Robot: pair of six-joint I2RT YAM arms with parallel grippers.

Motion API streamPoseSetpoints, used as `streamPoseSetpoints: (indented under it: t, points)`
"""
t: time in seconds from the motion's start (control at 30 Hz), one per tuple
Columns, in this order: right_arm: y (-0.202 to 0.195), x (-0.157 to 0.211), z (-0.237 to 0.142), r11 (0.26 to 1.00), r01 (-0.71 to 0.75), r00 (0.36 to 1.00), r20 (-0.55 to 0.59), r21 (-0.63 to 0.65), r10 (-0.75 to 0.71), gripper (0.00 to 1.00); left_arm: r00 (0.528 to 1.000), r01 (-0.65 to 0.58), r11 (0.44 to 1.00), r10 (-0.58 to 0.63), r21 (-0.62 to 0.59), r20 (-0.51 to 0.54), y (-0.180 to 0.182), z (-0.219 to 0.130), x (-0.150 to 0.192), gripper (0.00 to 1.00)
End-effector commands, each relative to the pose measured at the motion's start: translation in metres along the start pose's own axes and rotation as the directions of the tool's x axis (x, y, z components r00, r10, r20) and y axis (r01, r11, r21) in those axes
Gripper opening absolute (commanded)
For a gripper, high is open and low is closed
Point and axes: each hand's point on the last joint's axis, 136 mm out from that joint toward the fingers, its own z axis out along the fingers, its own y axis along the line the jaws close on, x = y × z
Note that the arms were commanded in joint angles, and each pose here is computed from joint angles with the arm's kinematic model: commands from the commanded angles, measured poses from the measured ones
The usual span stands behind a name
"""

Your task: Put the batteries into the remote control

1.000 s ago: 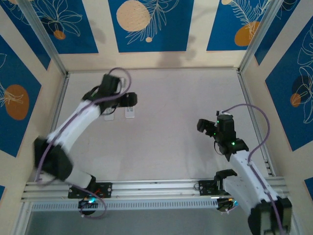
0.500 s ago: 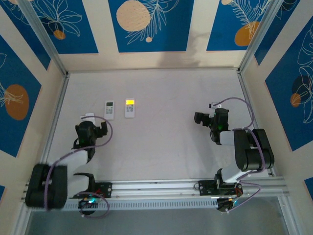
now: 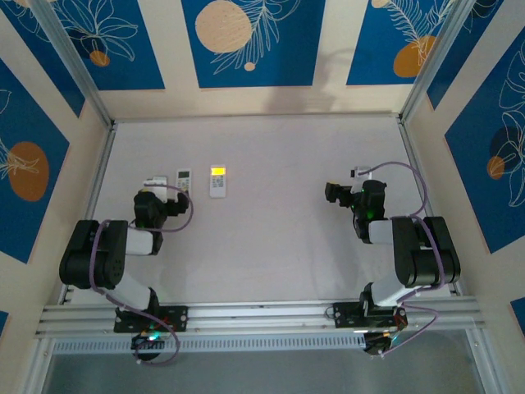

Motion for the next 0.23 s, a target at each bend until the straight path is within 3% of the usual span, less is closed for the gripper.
streamPoseSetpoints:
  t: [0.0,0.2]
  points:
    - [0.0034,-0.0112,-0.0005,0.999,0.029,0.999,0.040,-0.016,-0.028,0.99,0.999,-0.044,0.995,0.041,0.091,0.033,-0.0156,0.0027,-0.0130,1.00]
    - [0.0052,-0.0115,-0.0022,0.999,0.042,0.998,0.052,-0.014,-0.041,0.99,0.999,-0.043,0.995,0.040,0.090,0.032,-0.0156,0.0030,-0.0129,1.00]
